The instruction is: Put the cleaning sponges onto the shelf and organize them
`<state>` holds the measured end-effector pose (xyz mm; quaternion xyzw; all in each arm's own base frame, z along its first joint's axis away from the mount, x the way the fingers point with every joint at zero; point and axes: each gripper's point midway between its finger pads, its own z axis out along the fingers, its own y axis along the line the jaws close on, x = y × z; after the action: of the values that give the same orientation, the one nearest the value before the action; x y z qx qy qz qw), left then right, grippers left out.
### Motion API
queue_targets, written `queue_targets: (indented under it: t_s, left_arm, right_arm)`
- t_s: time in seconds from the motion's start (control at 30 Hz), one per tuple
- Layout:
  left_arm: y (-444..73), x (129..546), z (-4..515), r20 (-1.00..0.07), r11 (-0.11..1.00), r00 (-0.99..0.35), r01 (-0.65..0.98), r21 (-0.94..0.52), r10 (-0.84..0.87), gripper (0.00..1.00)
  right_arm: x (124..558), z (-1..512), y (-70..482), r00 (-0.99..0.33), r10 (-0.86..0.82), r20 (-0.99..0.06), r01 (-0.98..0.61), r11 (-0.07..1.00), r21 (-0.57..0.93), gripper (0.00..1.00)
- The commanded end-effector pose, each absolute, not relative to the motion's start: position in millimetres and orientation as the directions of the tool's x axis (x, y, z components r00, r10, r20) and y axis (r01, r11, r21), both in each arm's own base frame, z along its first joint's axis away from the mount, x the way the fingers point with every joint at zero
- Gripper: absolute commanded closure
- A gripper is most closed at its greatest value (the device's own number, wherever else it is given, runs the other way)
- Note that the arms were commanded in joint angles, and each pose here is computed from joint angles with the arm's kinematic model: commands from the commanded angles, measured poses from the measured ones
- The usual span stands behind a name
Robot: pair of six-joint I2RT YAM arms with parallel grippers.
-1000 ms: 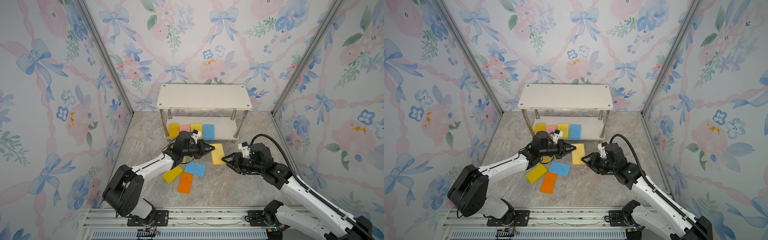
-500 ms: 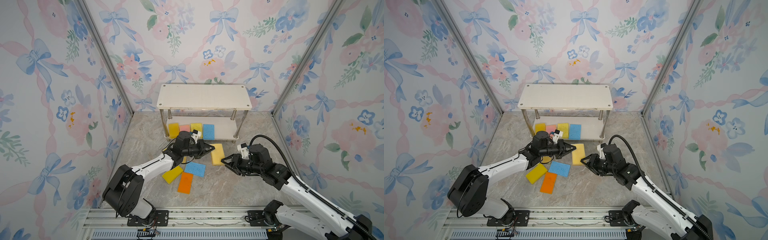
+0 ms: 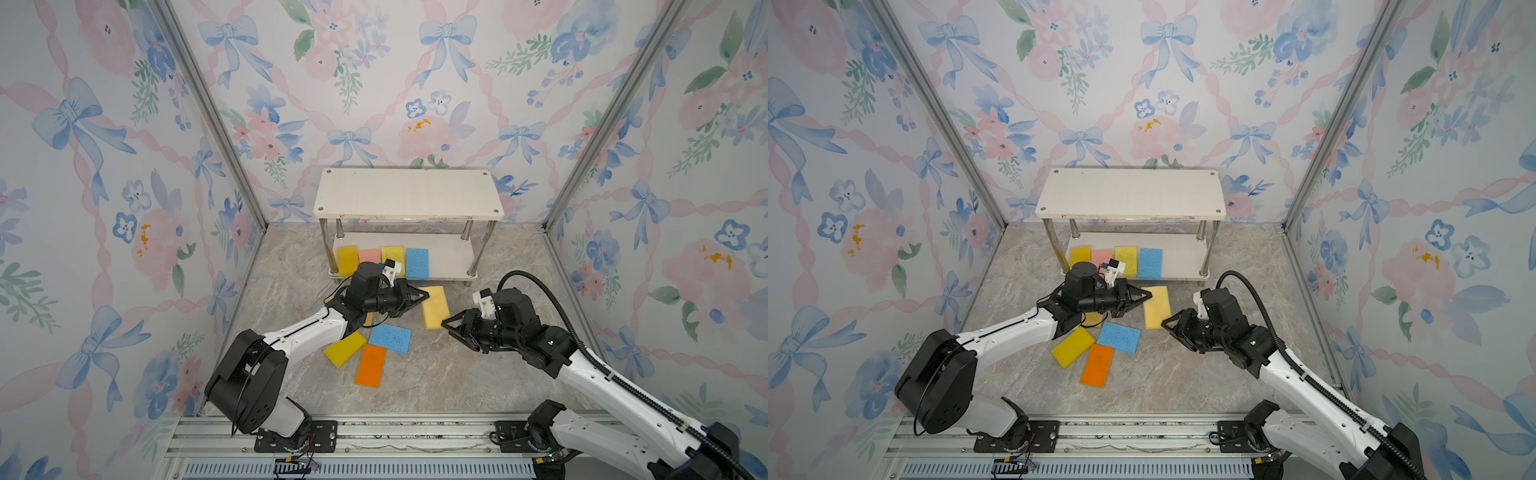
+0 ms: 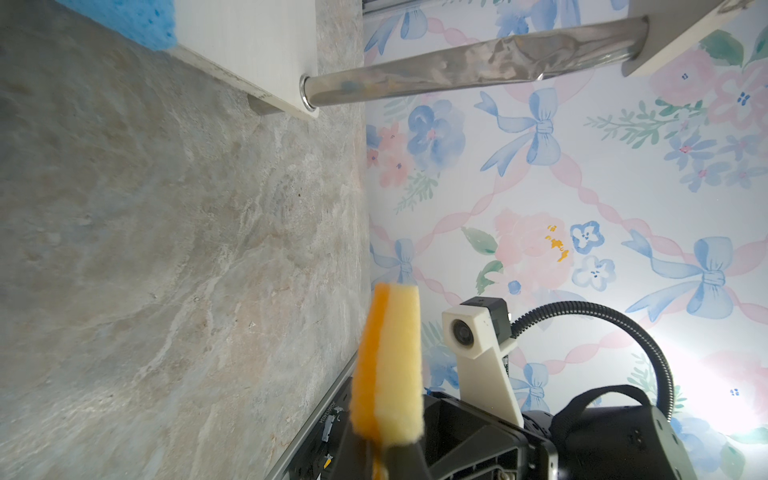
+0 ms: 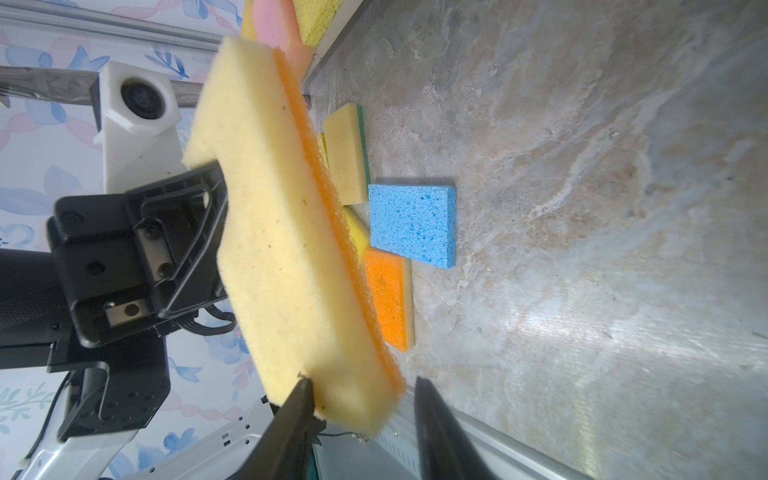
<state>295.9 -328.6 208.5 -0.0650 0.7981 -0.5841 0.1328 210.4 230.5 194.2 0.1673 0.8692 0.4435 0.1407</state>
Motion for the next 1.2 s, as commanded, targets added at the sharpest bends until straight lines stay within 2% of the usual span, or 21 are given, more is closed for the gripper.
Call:
queue_targets:
  t_s: [0.0,0.33,0.4,0.53,0.6,0.67,0.8,0.9,1.17]
  left_arm:
    - [-325.9,296.8,224.8,-0.156,0.277,-0.949,0.077,-0.958,-0.275,1.00]
    - [-326.3,296.0,223.0,-0.158,0.279,-0.950,0.080,-0.957,-0.268,1.00]
    - [-326.5,295.1,221.8,-0.156,0.280,-0.952,0.079,-0.957,-0.264,0.97]
    - [-322.9,293.6,217.0,-0.144,0.285,-0.952,0.064,-0.956,-0.271,0.62]
    - [-318.5,293.2,217.1,-0.145,0.286,-0.949,0.061,-0.956,-0.280,0.41]
    - [-311.3,294.3,217.1,-0.154,0.300,-0.943,0.062,-0.952,-0.294,0.26]
    - [-284.4,296.4,210.3,-0.196,0.405,-0.923,0.049,-0.913,-0.330,0.05]
    - [-255.5,294.7,201.1,-0.207,0.463,-0.902,0.008,-0.886,-0.380,0.02]
    - [-192.3,273.6,184.4,-0.188,0.473,-0.841,-0.090,-0.876,-0.508,0.02]
  right_arm:
    - [212.4,197.9,231.3,-0.897,0.426,-0.114,0.156,0.549,0.821,0.64]
    - [212.5,199.4,220.0,-0.877,0.460,-0.137,0.171,0.567,0.805,0.83]
    - [214.7,200.1,216.5,-0.868,0.474,-0.152,0.174,0.575,0.800,0.85]
    - [220.5,197.7,212.7,-0.855,0.489,-0.171,0.184,0.596,0.781,0.88]
    - [224.6,195.8,211.5,-0.850,0.494,-0.185,0.188,0.611,0.769,0.89]
    - [229.6,193.4,208.8,-0.840,0.506,-0.197,0.199,0.624,0.755,0.90]
    - [248.7,189.3,203.1,-0.810,0.547,-0.211,0.227,0.624,0.748,0.92]
    - [268.4,191.6,201.0,-0.796,0.555,-0.242,0.223,0.641,0.734,0.92]
    - [336.8,201.0,198.7,-0.726,0.605,-0.327,0.215,0.651,0.728,0.92]
